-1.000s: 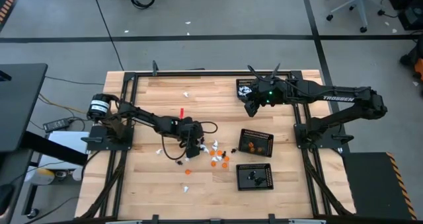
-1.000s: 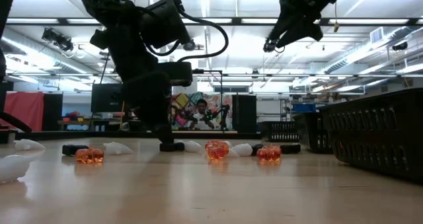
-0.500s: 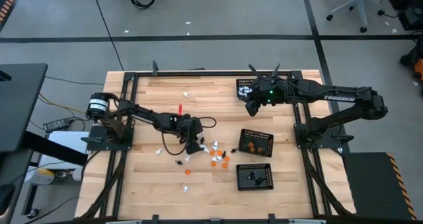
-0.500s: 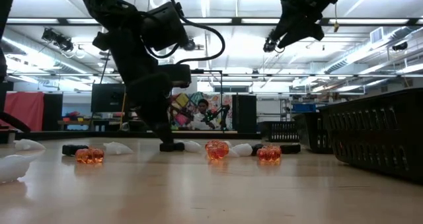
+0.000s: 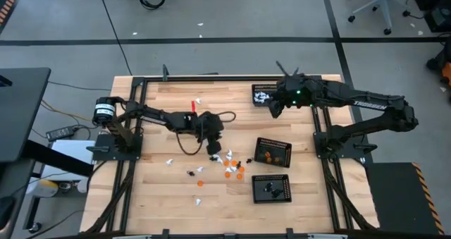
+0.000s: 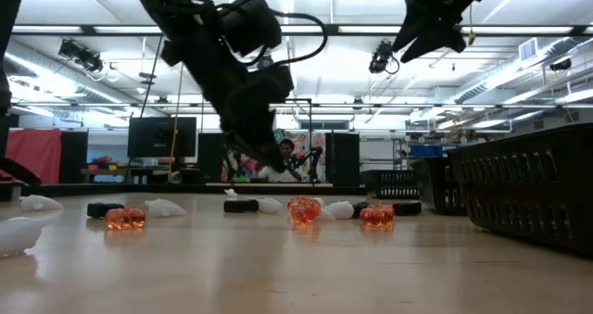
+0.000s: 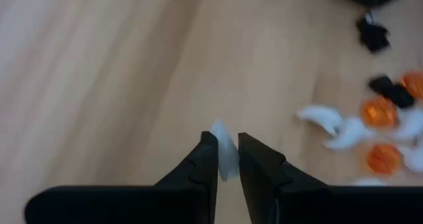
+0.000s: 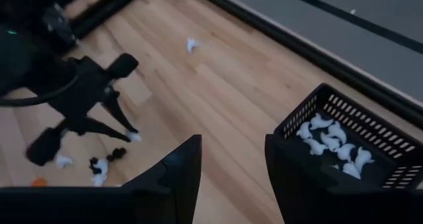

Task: Sort Halloween decoration
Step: Put the white ghost toy into the top black bin

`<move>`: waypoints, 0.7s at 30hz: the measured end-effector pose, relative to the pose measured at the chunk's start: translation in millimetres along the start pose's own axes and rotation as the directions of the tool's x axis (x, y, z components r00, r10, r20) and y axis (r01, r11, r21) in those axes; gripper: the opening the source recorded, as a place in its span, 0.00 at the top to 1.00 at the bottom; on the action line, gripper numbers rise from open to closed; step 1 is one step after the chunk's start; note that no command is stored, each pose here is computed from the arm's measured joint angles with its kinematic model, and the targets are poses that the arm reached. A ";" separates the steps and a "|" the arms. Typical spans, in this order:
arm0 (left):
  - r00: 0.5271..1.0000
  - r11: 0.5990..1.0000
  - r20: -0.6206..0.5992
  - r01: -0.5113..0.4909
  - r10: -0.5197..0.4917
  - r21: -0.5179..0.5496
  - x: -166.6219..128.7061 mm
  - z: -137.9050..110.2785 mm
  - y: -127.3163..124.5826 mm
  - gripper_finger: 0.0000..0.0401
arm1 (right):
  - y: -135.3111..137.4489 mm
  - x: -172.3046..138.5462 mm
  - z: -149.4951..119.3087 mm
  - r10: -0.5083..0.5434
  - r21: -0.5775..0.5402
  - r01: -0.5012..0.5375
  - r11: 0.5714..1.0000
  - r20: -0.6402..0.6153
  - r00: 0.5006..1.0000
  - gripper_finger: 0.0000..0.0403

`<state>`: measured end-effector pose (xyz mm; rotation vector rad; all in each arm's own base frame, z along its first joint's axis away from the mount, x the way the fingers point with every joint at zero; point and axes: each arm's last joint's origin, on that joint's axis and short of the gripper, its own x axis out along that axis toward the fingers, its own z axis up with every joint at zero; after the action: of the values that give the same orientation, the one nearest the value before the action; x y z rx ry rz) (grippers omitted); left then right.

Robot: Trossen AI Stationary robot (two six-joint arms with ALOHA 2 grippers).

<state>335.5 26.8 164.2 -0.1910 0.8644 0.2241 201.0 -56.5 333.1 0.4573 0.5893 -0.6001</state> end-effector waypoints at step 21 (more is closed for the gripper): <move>0.902 0.998 0.428 0.063 -0.053 -0.010 26.3 113.6 53.8 0.98 | -12.4 -22.1 0.9 -0.013 0.076 0.009 0.997 0.050 0.999 0.58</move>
<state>420.3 110.5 212.1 -0.1807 0.4170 0.2105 178.7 -57.6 344.9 0.5089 0.5232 -0.6446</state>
